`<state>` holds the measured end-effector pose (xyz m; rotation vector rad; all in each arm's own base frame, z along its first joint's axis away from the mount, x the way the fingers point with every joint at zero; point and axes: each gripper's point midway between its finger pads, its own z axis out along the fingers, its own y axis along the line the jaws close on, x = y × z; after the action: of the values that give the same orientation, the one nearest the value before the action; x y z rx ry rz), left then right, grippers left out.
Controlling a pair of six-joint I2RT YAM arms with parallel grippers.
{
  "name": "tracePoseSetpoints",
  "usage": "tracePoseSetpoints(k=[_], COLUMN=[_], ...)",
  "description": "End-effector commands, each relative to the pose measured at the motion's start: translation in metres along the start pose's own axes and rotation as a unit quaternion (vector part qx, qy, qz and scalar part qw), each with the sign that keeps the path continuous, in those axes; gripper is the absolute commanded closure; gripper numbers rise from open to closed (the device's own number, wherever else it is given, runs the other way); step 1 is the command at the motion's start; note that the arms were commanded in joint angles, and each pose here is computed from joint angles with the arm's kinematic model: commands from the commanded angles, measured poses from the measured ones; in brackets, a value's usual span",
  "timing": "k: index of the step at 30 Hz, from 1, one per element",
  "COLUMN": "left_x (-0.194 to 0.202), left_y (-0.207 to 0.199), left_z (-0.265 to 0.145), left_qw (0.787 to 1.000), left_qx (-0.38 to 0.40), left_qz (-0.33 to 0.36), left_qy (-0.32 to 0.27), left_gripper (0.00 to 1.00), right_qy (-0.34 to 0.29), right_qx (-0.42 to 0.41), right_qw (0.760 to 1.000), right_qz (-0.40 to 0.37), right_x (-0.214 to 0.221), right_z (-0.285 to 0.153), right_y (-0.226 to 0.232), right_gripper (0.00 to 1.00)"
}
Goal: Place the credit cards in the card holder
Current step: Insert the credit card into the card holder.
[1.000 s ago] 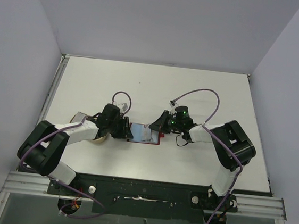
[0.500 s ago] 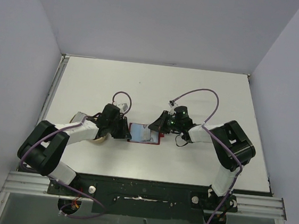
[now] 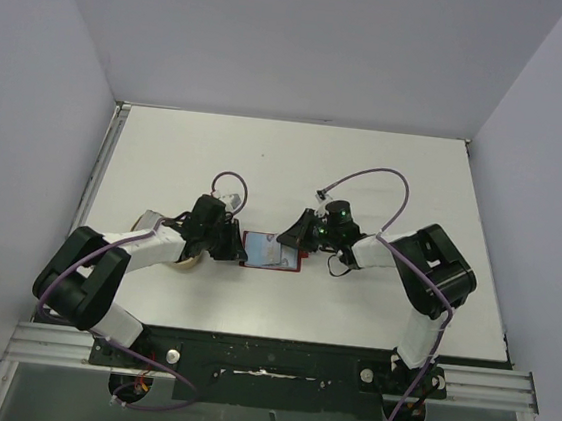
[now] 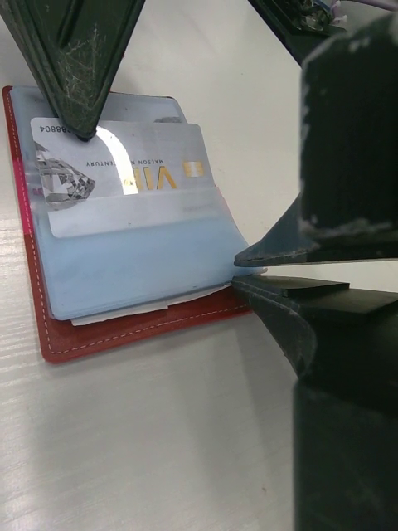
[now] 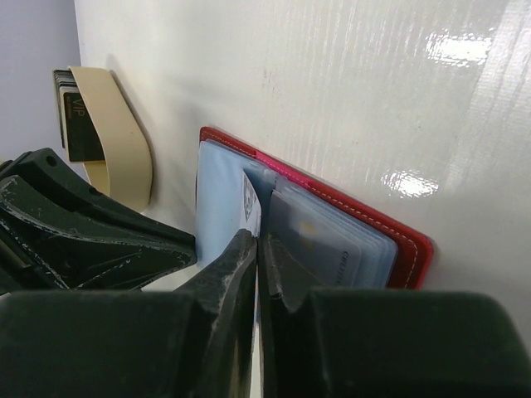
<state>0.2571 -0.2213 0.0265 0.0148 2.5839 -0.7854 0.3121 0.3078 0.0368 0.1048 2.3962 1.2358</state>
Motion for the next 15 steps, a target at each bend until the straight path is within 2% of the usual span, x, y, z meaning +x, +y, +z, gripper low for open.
tracePoseSetpoints(k=[1,15], left_x=[-0.0048,0.0018], left_y=[-0.011,-0.0155], left_z=[0.0011,0.0032], left_qw=[1.0,0.999], left_qx=[0.026,0.036], left_qz=[0.006,0.003], left_qy=[-0.012,-0.009], left_gripper=[0.91,0.92], right_qy=[-0.018,-0.024], right_qx=[-0.027,-0.031], right_qw=[0.999,0.999], right_qz=[-0.016,-0.012], right_x=[-0.0117,-0.0127], right_z=[0.0062,0.0113], right_y=[0.0201,0.0231], right_gripper=[0.96,0.95])
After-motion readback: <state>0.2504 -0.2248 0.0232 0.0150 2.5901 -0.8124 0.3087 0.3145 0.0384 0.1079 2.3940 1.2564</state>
